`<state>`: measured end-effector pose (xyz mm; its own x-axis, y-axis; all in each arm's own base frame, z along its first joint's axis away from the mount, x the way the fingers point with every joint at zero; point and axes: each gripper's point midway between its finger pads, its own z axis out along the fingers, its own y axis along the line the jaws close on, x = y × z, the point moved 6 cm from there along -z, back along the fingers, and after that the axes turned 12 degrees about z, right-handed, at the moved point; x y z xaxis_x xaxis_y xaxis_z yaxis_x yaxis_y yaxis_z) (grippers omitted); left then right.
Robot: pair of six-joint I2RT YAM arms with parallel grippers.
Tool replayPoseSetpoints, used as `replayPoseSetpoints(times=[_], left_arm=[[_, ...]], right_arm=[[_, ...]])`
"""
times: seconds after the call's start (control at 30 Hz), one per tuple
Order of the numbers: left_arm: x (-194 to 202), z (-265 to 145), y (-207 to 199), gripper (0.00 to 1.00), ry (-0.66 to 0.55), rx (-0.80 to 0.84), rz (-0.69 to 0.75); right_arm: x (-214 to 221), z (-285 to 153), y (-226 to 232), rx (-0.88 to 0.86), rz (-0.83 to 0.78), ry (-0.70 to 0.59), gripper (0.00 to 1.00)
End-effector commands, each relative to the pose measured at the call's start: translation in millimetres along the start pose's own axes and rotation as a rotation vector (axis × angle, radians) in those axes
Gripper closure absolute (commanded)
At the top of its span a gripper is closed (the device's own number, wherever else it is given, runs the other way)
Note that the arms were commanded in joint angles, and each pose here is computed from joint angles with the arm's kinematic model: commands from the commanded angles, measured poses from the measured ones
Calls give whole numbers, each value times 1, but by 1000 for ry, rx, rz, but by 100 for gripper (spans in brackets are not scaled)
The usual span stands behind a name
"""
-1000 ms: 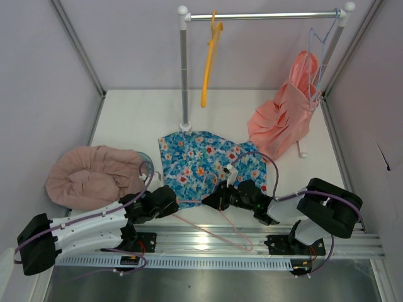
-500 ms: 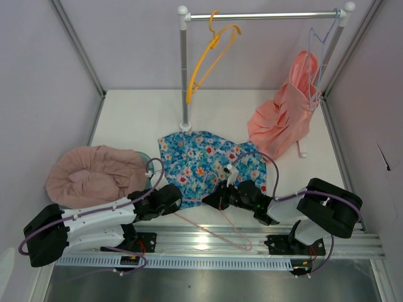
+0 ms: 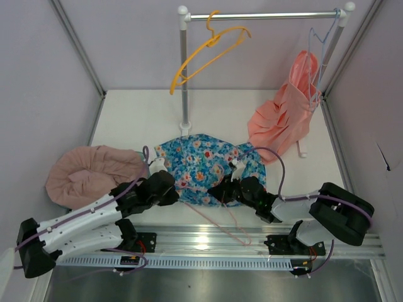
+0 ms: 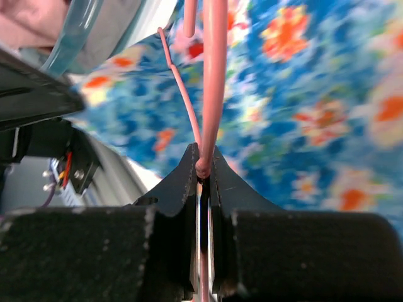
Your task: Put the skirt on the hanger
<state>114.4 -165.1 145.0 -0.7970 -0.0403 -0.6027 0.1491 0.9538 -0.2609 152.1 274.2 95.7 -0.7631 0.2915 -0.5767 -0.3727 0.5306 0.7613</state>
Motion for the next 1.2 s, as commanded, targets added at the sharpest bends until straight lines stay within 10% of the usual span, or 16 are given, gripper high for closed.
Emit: replayPoseSetpoints(times=[0.0, 0.7, 1.17], left_arm=[[-11, -21, 13, 100, 14, 3, 11], [-109, -55, 87, 100, -145, -111, -161], [-78, -21, 61, 81, -48, 13, -73]], right_arm=[[1, -9, -39, 196, -82, -12, 100], [1, -35, -78, 326, -34, -70, 100], [-49, -59, -29, 248, -124, -209, 100]])
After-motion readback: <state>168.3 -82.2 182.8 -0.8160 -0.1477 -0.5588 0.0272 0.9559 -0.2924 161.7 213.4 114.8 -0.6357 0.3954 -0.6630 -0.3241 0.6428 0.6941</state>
